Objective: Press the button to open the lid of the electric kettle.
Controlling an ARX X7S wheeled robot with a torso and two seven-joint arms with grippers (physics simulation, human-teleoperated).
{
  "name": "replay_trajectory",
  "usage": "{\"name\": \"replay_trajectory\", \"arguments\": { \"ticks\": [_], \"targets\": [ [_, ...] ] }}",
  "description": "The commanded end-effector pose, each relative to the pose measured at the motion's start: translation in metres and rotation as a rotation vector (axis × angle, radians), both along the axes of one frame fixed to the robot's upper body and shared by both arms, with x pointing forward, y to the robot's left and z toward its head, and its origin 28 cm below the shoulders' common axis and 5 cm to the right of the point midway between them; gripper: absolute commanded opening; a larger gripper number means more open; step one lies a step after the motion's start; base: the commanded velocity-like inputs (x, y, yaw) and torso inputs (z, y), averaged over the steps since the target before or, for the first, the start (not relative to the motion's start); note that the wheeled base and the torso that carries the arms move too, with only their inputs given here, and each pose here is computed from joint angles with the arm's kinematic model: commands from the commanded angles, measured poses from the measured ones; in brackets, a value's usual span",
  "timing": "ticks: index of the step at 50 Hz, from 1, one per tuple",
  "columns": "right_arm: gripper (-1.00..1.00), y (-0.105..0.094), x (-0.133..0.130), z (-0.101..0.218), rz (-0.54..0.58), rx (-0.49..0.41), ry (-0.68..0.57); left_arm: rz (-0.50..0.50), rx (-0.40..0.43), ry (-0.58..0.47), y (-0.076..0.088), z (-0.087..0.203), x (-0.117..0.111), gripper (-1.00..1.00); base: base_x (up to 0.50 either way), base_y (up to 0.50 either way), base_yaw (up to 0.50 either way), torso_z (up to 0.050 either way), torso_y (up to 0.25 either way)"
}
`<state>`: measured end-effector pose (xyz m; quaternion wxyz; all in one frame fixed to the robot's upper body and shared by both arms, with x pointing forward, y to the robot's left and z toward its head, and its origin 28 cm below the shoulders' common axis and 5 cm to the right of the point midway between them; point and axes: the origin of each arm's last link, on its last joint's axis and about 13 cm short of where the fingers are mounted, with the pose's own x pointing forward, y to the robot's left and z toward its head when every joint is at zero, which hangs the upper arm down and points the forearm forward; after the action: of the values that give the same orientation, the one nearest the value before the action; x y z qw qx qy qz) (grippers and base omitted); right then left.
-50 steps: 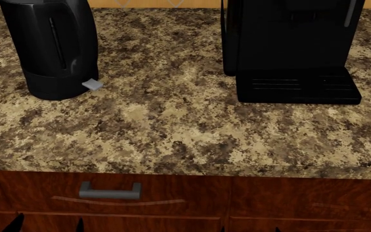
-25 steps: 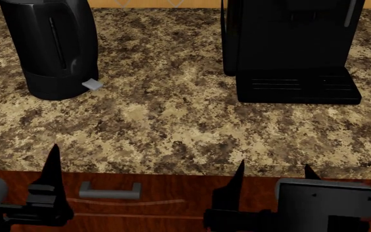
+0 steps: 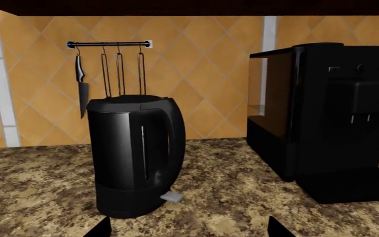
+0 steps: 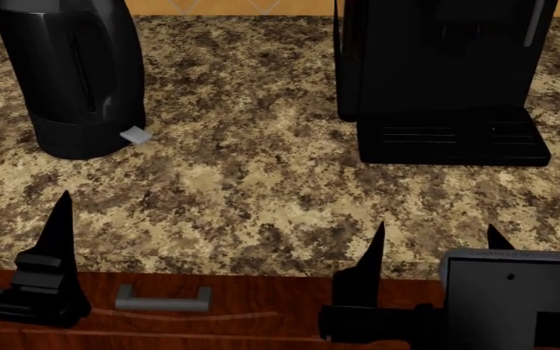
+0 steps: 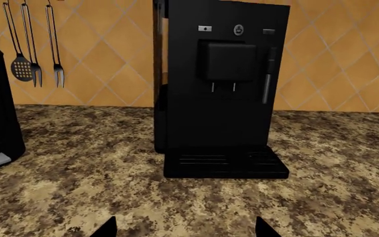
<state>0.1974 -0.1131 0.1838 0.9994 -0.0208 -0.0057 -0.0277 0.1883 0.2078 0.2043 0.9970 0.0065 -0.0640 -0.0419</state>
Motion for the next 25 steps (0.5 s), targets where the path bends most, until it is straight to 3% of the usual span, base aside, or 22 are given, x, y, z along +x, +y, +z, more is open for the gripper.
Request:
{"name": "replay_trajectory", "arguments": {
  "ticks": [1, 25],
  "targets": [
    [1.0, -0.0002, -0.0042, 0.0023, 0.002, -0.045, -0.027, -0.008, 0.023, -0.014, -0.0009, 0.0059, -0.0041, 1.0, 0.37, 0.0, 0.0, 0.0, 0.0],
    [1.0, 0.0006, -0.008, 0.0077, 0.007, -0.064, -0.045, -0.023, 0.038, -0.029, -0.0034, 0.01, -0.0093, 1.0, 0.37, 0.0, 0.0, 0.0, 0.0]
  ]
}}
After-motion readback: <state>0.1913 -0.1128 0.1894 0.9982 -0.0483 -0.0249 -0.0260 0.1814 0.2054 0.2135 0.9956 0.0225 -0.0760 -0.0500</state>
